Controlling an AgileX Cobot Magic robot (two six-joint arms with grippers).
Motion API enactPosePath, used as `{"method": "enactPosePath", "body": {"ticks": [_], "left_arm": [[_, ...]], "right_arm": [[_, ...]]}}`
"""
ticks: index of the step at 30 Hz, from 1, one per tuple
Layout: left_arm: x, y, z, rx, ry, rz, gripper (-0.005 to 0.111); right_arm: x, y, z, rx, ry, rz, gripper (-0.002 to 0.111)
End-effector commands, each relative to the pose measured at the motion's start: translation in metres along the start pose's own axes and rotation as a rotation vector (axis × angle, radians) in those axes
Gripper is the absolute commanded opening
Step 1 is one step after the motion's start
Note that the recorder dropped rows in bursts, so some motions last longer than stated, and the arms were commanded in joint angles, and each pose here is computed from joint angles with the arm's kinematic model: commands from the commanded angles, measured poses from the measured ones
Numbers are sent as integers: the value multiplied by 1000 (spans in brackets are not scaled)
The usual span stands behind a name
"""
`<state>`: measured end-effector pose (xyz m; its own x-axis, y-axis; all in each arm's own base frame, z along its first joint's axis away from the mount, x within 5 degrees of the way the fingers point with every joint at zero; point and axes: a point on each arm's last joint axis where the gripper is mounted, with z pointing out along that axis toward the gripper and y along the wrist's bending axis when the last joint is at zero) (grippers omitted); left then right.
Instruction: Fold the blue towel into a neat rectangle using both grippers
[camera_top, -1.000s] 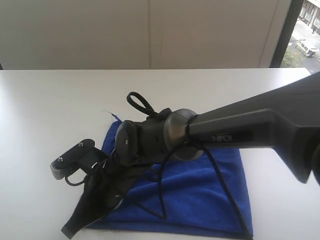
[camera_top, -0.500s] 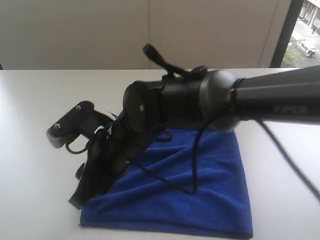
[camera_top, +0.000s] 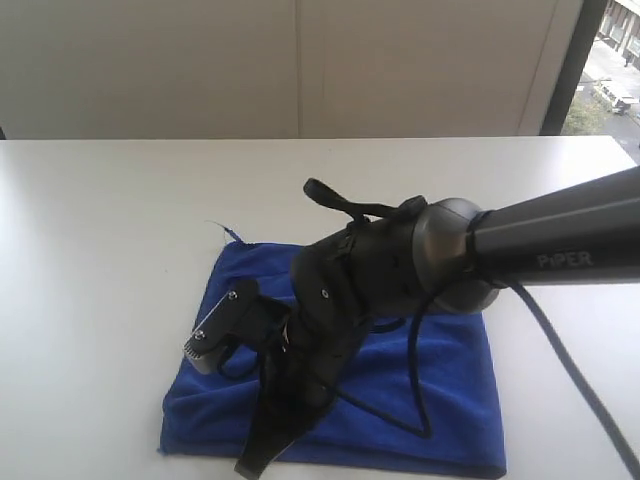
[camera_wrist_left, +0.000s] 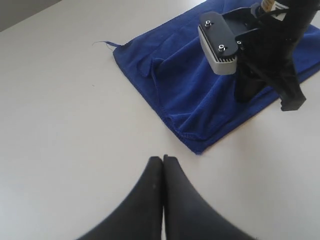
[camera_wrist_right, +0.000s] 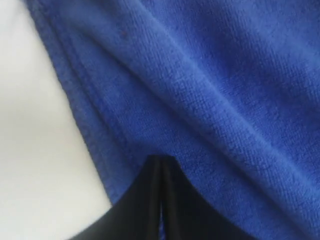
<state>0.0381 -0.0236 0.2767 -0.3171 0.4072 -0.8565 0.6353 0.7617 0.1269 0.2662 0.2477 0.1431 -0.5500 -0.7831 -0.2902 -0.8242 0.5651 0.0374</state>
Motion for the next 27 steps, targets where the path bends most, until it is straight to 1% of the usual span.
{"method": "enactPosePath", "body": {"ticks": [1,4,8,10,13,16,18,19,20,21,23,24,26,27], "left_arm": [[1,0,-1,0,-7,-7,0],[1,0,-1,0,-7,-7,0],[1,0,-1,0,-7,-7,0],[1,0,-1,0,-7,-7,0],[1,0,-1,-2,-7,-4,0],[2,0,2,-1,-18,-3,0],[2,-1,5,-1,-43,-17,0],[-1,-1,5,-1,-65,-68,0],[-5,1,6,-9,-85,-145,0],[-8,3,7,-27,-61,-198,0],[-20,6,16,-62,50,-192,0],[-31,7,25,-64,99,-189,0],[-60,8,54,-63,227,-160,0],[-79,9,74,-59,296,-120,0]], "right_arm": [[-4,-6,5,42,-64,-6,0],[-2,-7,10,44,-39,-5,0],[16,-6,14,26,162,-77,0],[22,-7,13,29,227,-104,0],[34,-5,12,-8,331,-183,0],[49,-2,17,-26,390,-198,0],[48,-3,18,-15,362,-196,0],[45,-3,15,-6,329,-189,0],[39,-3,7,16,268,-185,0],[32,-4,-4,46,191,-163,0],[23,-3,-34,91,82,-152,0],[22,-4,-46,107,48,-130,0],[21,-6,-70,135,-20,-85,0],[22,-9,-84,150,-54,-64,0]]}}
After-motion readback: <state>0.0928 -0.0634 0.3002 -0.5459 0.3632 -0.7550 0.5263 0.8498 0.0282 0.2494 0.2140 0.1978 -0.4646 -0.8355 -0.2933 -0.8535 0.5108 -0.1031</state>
